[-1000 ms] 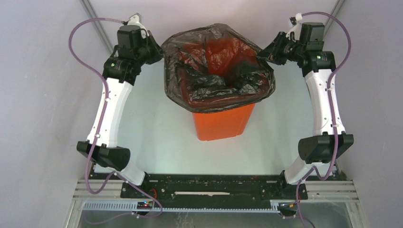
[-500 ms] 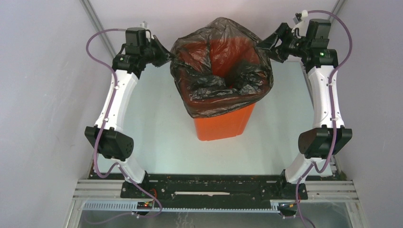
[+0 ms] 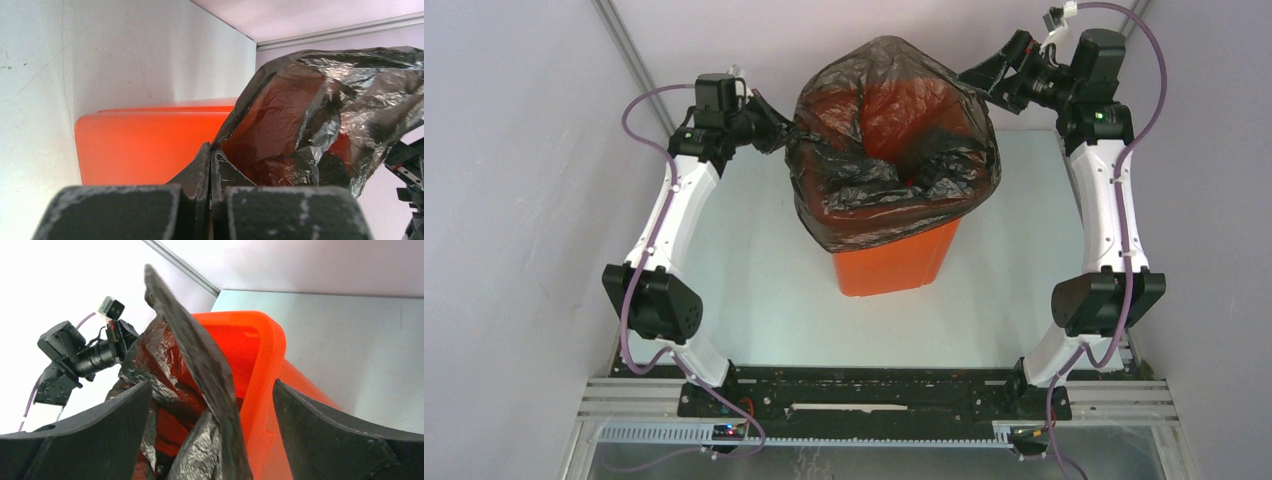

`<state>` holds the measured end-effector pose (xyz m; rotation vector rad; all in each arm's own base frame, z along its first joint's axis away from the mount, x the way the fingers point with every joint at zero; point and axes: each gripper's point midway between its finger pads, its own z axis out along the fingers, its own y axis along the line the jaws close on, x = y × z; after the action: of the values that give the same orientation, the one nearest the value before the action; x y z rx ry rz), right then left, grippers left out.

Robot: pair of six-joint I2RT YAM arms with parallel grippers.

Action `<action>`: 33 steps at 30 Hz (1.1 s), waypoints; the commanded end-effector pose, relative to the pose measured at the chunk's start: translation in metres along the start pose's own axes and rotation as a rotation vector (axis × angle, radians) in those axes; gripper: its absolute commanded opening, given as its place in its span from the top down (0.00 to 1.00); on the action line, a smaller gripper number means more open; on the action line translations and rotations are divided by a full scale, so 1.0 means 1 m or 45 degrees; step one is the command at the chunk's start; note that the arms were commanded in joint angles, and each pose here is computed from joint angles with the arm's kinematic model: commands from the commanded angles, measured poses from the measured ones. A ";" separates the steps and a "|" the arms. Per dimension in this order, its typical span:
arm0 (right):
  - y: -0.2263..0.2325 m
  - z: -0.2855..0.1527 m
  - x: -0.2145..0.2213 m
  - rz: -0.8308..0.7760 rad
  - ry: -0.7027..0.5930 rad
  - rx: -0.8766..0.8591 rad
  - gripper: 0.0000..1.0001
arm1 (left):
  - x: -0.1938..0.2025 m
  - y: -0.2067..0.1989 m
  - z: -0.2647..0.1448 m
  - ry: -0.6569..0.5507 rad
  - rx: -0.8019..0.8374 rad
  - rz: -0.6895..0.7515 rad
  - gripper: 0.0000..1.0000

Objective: Put the trash bags into the trash bin

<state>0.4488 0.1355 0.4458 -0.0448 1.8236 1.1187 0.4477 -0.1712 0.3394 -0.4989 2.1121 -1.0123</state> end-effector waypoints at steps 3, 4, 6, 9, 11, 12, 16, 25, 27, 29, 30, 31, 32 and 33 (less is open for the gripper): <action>0.027 0.027 -0.006 -0.319 -0.007 -0.043 0.00 | -0.012 -0.035 -0.022 -0.055 0.148 0.009 1.00; 0.028 0.029 -0.007 -0.341 -0.006 -0.030 0.00 | -0.011 -0.036 -0.022 -0.050 0.155 0.001 1.00; 0.027 0.032 -0.011 -0.377 -0.025 0.003 0.00 | -0.010 -0.036 -0.021 -0.047 0.160 -0.004 1.00; 0.016 0.038 -0.015 -0.390 -0.053 0.075 0.02 | -0.010 -0.034 -0.020 -0.046 0.155 -0.004 1.00; 0.007 0.043 -0.016 -0.374 -0.059 0.109 0.08 | -0.010 -0.034 -0.019 -0.042 0.156 -0.003 1.00; 0.005 0.045 -0.017 -0.360 -0.060 0.117 0.13 | -0.010 -0.034 -0.018 -0.035 0.155 -0.010 1.00; -0.004 0.051 -0.016 -0.281 -0.054 0.131 0.35 | -0.011 -0.035 -0.020 -0.040 0.157 -0.012 1.00; -0.035 0.065 -0.019 0.001 -0.074 0.137 0.78 | -0.013 -0.030 -0.014 -0.043 0.141 -0.013 1.00; -0.043 0.069 -0.018 0.026 -0.063 0.134 0.79 | -0.015 -0.029 -0.014 -0.052 0.140 -0.007 1.00; -0.055 0.072 -0.016 0.046 -0.054 0.158 0.79 | -0.016 -0.027 -0.010 -0.053 0.136 -0.005 1.00; -0.061 0.074 -0.014 0.063 -0.049 0.167 0.79 | -0.017 -0.026 -0.008 -0.052 0.138 -0.006 1.00; -0.066 0.075 -0.013 0.091 -0.045 0.174 0.80 | -0.017 -0.025 -0.006 -0.044 0.136 -0.013 1.00; -0.073 0.076 -0.011 0.122 -0.036 0.178 0.81 | -0.018 -0.024 -0.004 -0.039 0.137 -0.021 1.00; -0.078 0.077 -0.010 0.153 -0.030 0.182 0.82 | -0.017 -0.023 -0.004 -0.034 0.136 -0.024 1.00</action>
<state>0.5366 0.1438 0.3968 0.1019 1.8999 0.9946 0.4513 -0.1746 0.3543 -0.4985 2.0619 -1.0852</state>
